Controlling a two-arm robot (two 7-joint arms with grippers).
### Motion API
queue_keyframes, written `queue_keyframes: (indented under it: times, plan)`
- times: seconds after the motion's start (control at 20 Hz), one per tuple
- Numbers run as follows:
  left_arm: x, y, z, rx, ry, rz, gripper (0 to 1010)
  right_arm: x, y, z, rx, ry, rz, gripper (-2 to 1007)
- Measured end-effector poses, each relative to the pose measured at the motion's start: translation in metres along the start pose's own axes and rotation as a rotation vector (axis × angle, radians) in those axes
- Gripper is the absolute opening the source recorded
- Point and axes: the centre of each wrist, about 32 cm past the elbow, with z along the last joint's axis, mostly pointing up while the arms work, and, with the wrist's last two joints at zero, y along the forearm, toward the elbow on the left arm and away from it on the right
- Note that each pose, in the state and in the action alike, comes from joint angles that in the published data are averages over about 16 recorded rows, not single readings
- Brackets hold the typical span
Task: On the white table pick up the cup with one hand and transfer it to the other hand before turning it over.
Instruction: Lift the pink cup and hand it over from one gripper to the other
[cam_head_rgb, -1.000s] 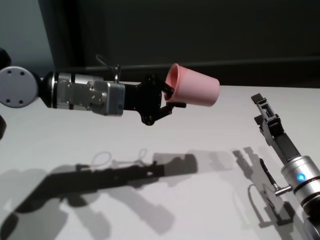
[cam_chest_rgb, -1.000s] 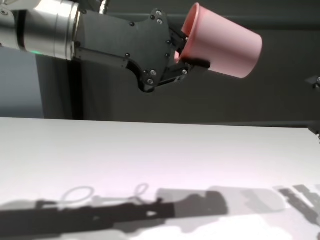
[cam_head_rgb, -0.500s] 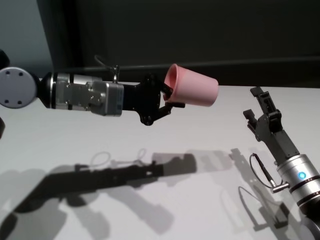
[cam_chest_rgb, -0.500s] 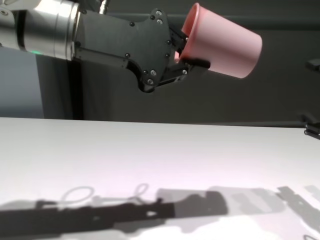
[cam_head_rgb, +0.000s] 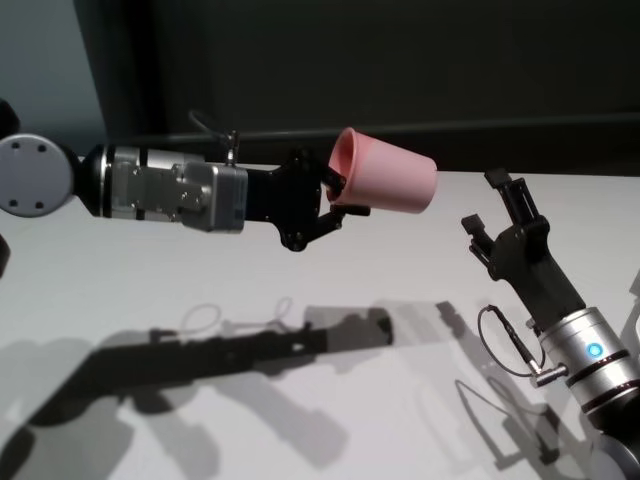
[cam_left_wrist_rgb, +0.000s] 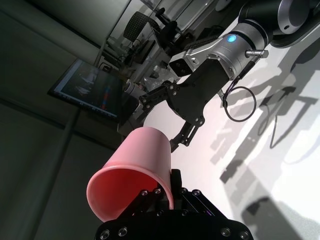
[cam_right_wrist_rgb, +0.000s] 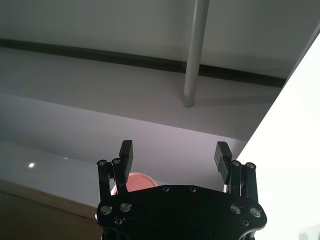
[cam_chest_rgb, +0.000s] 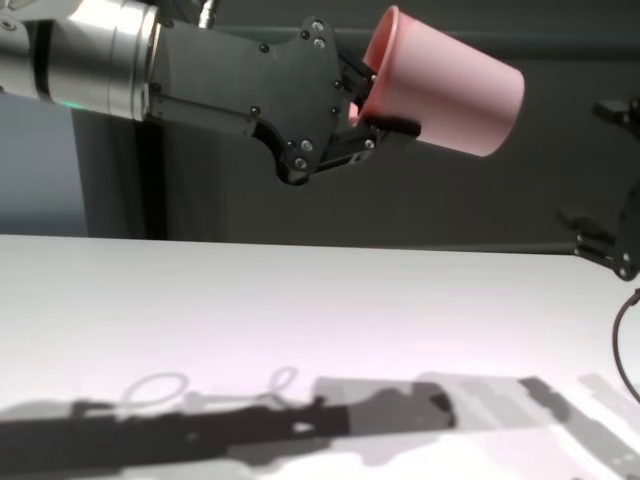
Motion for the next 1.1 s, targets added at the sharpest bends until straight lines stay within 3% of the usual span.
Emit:
queue_keyframes:
  times: [0.6,1.1]
  plan:
    - [0.0000,0.000,0.0000,0.000,0.000,0.000,48,0.0019,0.0107,-0.0148,-0.110,0.097,0.067,1002]
    - [0.0000,0.000,0.0000,0.000,0.000,0.000,47,0.0032,0.0155,-0.0268,-0.158,0.160,0.115,1002]
